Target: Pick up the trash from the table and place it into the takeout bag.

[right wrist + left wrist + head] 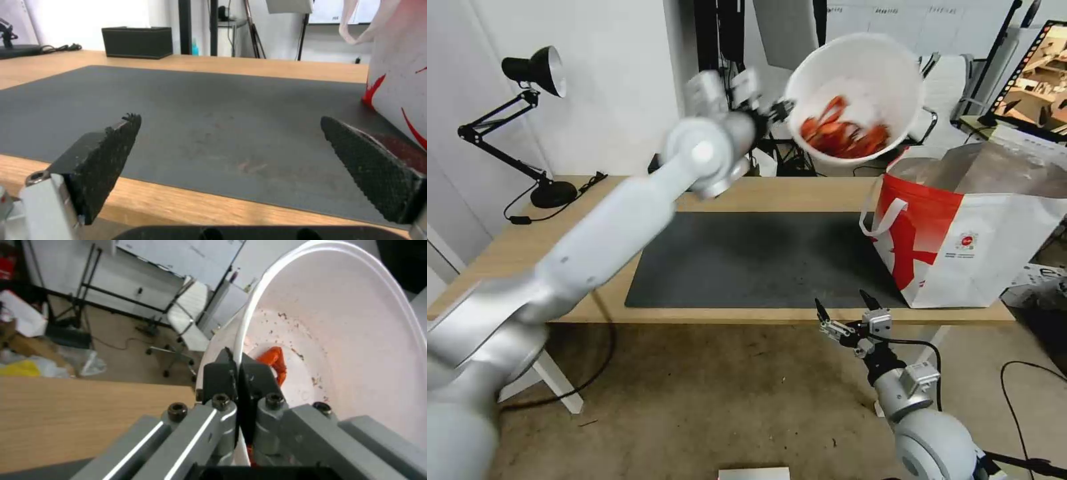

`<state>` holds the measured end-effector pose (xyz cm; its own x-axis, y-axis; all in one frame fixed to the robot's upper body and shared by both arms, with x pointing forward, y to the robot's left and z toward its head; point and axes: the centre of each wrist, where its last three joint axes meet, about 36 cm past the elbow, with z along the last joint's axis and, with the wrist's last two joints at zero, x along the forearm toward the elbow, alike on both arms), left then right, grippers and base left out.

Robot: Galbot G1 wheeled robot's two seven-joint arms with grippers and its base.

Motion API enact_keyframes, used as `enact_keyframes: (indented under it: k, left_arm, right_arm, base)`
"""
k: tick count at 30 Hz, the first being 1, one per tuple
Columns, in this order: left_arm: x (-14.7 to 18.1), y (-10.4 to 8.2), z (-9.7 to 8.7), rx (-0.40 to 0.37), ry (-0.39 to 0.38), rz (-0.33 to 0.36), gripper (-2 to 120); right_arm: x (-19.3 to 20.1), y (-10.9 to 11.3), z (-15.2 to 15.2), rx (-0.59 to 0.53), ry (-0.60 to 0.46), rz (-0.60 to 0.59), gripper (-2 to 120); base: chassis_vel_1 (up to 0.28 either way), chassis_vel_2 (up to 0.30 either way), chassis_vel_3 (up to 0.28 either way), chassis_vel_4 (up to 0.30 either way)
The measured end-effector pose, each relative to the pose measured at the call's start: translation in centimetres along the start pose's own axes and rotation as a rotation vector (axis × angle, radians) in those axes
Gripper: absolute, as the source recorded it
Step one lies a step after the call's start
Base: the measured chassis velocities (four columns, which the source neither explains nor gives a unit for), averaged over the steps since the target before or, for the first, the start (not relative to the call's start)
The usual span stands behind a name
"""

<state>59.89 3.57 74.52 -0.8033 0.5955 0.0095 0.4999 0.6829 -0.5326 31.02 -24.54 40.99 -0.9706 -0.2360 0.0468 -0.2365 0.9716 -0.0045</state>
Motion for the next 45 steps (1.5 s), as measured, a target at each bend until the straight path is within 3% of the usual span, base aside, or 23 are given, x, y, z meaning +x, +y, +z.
enact_keyframes:
  k: [3, 10, 19, 23, 26, 34, 40, 45]
  left_arm:
    - [-2.6, -1.9, 1.0, 0.024, 0.020, 0.025, 0]
    - [-6.0, -4.5, 3.6, 0.058, 0.054, 0.044, 0]
    - [-8.2, -6.3, 5.7, 0.068, 0.017, 0.075, 0]
    - [-8.6, -5.8, 7.6, -0.006, -0.021, 0.072, 0]
    - [-9.1, -4.8, 10.0, -0.122, -0.080, 0.043, 0]
    - [-9.2, -4.4, 11.1, -0.212, -0.127, 0.021, 0]
    - [-9.0, -4.8, 12.0, -0.320, -0.147, 0.063, 0]
    - [-8.6, -5.3, 13.3, -0.417, -0.147, 0.138, 0]
  right_arm:
    - [0.0, 0.0, 0.0, 0.000, 0.000, 0.000, 100]
    - [0.0, 0.0, 0.0, 0.000, 0.000, 0.000, 100]
    - [0.0, 0.0, 0.0, 0.000, 0.000, 0.000, 100]
    - [0.0, 0.0, 0.0, 0.000, 0.000, 0.000, 100]
    - [0.0, 0.0, 0.0, 0.000, 0.000, 0.000, 100]
    - [0.0, 0.0, 0.0, 0.000, 0.000, 0.000, 100]
    - [0.0, 0.0, 0.0, 0.000, 0.000, 0.000, 100]
    - [0.0, 0.0, 0.0, 0.000, 0.000, 0.000, 100]
  base:
    - [0.000, 0.000, 0.000, 0.000]
    - [0.000, 0.000, 0.000, 0.000]
    - [0.000, 0.000, 0.000, 0.000]
    - [0.000, 0.000, 0.000, 0.000]
    - [0.000, 0.000, 0.000, 0.000]
    - [0.000, 0.000, 0.000, 0.000]
    - [0.000, 0.000, 0.000, 0.000]
    - [0.000, 0.000, 0.000, 0.000]
